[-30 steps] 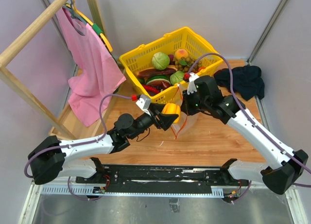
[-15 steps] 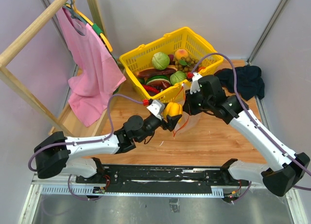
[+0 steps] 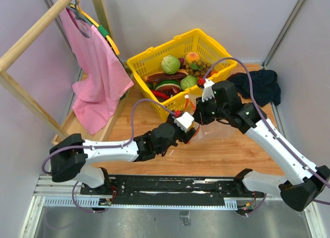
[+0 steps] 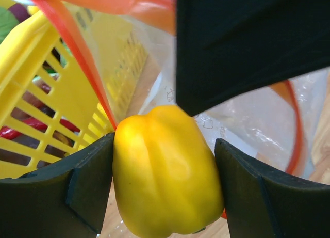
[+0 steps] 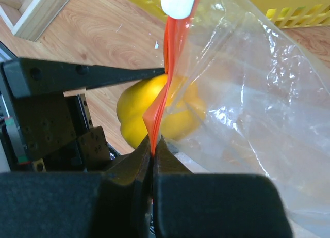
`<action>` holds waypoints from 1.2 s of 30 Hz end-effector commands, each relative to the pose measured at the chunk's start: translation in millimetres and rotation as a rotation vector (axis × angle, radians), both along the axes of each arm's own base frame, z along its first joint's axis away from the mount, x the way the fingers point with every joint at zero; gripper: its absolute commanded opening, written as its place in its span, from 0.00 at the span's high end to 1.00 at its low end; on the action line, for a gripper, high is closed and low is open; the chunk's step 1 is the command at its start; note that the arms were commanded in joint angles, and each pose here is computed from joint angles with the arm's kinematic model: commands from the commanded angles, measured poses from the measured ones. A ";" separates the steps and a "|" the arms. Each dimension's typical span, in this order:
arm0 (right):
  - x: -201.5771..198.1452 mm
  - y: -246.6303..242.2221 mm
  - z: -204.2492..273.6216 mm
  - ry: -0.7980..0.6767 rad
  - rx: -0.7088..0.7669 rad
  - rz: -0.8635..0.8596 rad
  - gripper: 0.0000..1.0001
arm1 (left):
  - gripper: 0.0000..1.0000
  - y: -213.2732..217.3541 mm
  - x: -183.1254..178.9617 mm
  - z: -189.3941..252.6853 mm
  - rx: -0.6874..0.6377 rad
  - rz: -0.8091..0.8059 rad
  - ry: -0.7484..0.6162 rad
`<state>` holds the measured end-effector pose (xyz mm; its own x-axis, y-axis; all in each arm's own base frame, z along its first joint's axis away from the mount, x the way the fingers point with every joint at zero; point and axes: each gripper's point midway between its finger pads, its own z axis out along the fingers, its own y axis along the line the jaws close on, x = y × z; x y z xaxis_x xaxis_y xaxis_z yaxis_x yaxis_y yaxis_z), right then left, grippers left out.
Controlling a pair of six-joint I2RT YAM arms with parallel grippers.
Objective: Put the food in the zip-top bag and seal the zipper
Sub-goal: Place the fake vegetable in the zipper food storage bag.
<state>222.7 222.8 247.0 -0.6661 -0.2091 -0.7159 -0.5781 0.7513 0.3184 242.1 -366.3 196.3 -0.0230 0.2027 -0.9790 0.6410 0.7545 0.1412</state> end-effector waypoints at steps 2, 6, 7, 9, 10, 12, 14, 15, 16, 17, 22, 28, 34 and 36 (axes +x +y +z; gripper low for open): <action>-1.5 2.0 8.2 -0.021 0.034 0.005 0.99 | 0.35 -15.0 -24.9 27.5 -0.029 -0.130 -0.069; -1.7 3.6 5.6 -0.012 0.046 0.006 0.99 | 0.32 -17.3 -36.1 40.5 -0.072 -0.186 -0.099; -2.3 4.4 5.5 -0.009 0.050 0.011 0.99 | 0.32 -15.8 -38.2 45.6 -0.086 -0.195 -0.113; -3.9 5.1 4.5 -0.001 0.054 0.017 0.99 | 0.31 -11.0 -42.5 55.1 -0.112 -0.219 -0.155; -4.5 5.2 3.8 0.000 0.054 0.020 0.99 | 0.31 -9.2 -46.2 58.6 -0.120 -0.240 -0.179; -5.8 4.6 5.5 -0.004 0.059 0.024 0.99 | 0.30 -8.7 -53.0 61.8 -0.117 -0.287 -0.214; -6.5 4.4 8.2 -0.008 0.066 0.028 1.00 | 0.29 -11.0 -57.4 60.2 -0.097 -0.323 -0.228; -7.9 5.3 9.4 -0.007 0.072 0.038 0.99 | 0.29 -13.3 -59.3 56.7 -0.079 -0.341 -0.228; -9.6 7.3 10.2 -0.002 0.080 0.050 1.00 | 0.29 -15.0 -60.3 53.9 -0.064 -0.354 -0.231; -11.7 9.6 11.5 0.004 0.092 0.066 0.99 | 0.28 -17.1 -61.6 51.3 -0.054 -0.368 -0.231; -19.5 19.1 13.4 0.029 0.137 0.120 1.00 | 0.26 -23.6 -55.3 34.7 0.009 -0.355 -0.212; -23.8 15.3 18.1 0.016 0.143 0.129 1.00 | 0.20 -20.0 -28.2 3.3 0.154 -0.202 -0.137; -18.5 5.8 13.4 0.011 0.122 0.088 1.00 | 0.01 -21.2 -35.8 21.9 0.088 -0.228 -0.114; -15.7 2.9 10.9 0.012 0.114 0.071 0.99 | 0.01 -21.3 -40.0 33.3 0.054 -0.244 -0.113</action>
